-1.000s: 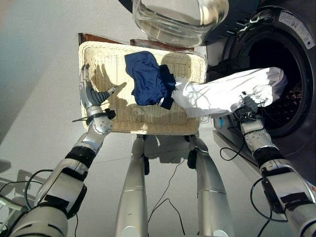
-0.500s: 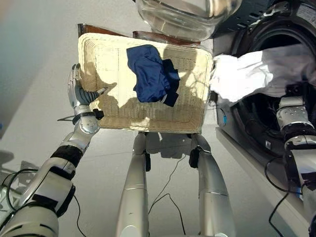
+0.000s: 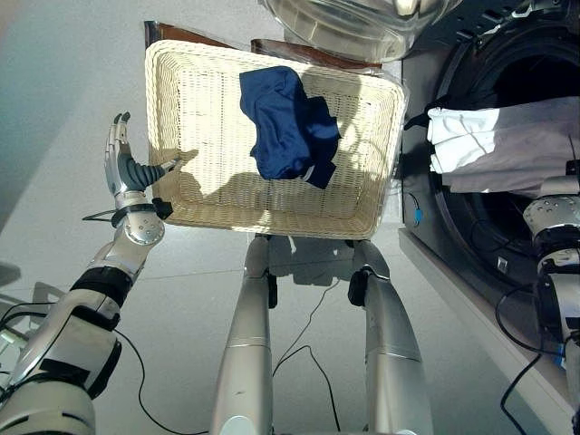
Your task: Put the clothes into the washing machine.
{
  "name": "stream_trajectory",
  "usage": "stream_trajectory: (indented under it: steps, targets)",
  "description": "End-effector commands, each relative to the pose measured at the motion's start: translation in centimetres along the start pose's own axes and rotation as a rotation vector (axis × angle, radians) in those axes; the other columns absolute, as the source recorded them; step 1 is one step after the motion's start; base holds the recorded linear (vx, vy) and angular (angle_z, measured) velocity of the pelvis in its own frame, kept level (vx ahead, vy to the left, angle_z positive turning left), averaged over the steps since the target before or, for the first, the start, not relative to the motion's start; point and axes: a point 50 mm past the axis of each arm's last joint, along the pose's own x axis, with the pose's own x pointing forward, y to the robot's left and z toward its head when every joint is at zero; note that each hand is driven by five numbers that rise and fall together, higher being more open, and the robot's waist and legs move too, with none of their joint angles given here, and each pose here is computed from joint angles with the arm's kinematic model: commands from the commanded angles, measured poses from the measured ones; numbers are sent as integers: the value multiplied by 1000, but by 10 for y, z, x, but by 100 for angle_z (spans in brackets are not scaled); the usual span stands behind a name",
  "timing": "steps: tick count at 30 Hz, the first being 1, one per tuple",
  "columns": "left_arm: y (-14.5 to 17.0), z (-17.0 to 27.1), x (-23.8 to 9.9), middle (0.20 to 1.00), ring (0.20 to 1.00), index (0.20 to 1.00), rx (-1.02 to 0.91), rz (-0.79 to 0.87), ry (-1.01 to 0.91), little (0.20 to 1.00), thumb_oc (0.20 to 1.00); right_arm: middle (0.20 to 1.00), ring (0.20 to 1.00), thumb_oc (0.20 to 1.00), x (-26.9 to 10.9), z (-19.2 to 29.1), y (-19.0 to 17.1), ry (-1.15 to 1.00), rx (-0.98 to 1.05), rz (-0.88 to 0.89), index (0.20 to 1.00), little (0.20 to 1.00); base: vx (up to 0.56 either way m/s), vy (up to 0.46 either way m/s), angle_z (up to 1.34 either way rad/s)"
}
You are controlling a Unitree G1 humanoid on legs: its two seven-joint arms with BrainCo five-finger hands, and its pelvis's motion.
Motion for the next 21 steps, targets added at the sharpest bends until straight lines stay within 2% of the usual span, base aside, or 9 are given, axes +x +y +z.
stream_trajectory:
  steps: [1,5,9,14,21]
  targets:
    - [12,2,9,1000,1000,1000,-73,68,-5,1000,1000,1000,1000,1000,33,104,8,-302,-71,86,1000,1000,34,11,2]
    - [-7,23,9,1000,1000,1000,-126,20,-84,1000,1000,1000,1000,1000,27,68,13,-310,-478,86,1000,1000,0,11,2]
    - [-29,53,7,1000,1000,1000,-87,-48,-254,1000,1000,1000,1000,1000,17,48,21,-436,-864,91,1000,1000,0,0,0]
    - [-43,87,10,1000,1000,1000,-31,-107,-447,1000,1000,1000,1000,1000,7,34,31,-558,-1212,114,1000,1000,-8,6,1]
    - [-63,113,3,1000,1000,1000,114,-186,-654,1000,1000,1000,1000,1000,-5,15,34,-624,-1252,185,1000,1000,-24,53,4]
